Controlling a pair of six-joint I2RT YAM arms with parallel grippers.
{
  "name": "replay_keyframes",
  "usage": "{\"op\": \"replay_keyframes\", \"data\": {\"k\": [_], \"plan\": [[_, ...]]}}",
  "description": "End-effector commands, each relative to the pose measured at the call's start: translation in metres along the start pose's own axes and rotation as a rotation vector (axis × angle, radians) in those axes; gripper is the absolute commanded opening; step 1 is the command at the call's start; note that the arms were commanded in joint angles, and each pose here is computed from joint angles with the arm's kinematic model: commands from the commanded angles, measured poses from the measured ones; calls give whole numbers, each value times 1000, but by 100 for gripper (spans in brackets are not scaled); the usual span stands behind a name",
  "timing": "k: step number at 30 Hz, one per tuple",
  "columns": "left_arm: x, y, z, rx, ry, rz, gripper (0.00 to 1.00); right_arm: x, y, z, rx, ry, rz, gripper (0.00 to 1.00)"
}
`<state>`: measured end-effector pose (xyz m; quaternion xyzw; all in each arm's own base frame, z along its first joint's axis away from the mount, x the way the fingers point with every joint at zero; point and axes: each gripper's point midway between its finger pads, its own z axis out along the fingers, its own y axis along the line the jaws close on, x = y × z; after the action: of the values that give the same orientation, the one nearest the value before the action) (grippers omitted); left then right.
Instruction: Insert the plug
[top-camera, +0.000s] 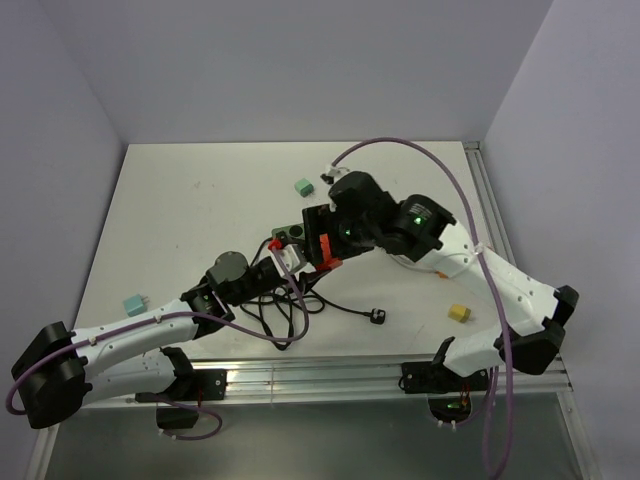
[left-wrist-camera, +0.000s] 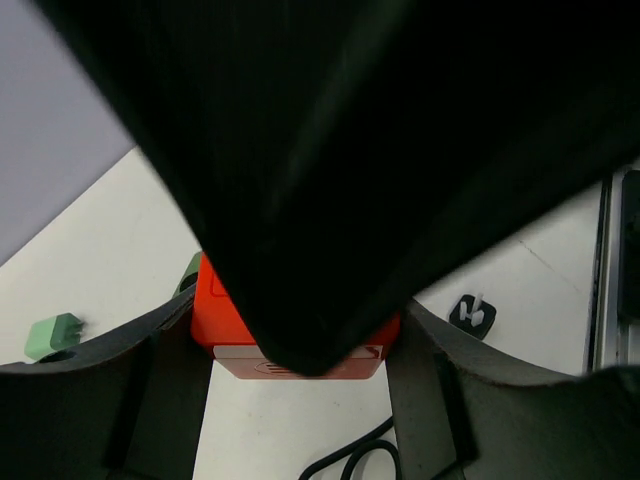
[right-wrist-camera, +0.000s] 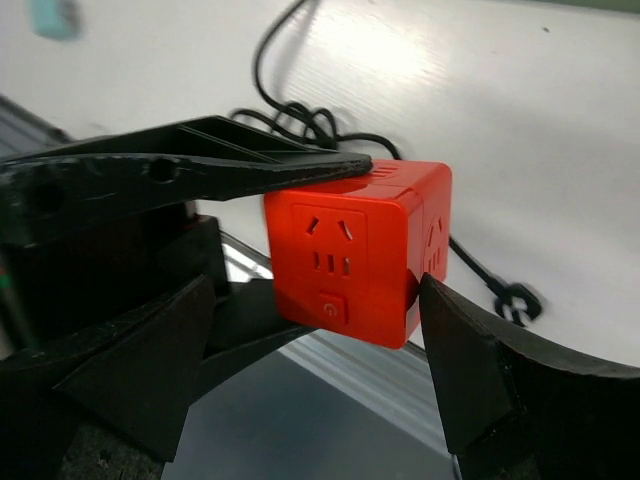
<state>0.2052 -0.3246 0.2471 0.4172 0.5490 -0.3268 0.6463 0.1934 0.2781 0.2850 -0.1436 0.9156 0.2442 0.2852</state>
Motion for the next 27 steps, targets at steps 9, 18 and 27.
{"op": "replay_keyframes", "data": {"k": [9, 18, 27], "plan": [[-42, 3, 4, 8, -128, 21, 0, 10, -11, 10, 174, -14, -77, 88], [-43, 2, 10, 14, -118, -8, 0, 11, -21, 30, 264, -11, -69, 79], [-48, 10, 6, -42, -148, -53, 23, 11, -32, 42, 330, -25, -70, 0]]}}
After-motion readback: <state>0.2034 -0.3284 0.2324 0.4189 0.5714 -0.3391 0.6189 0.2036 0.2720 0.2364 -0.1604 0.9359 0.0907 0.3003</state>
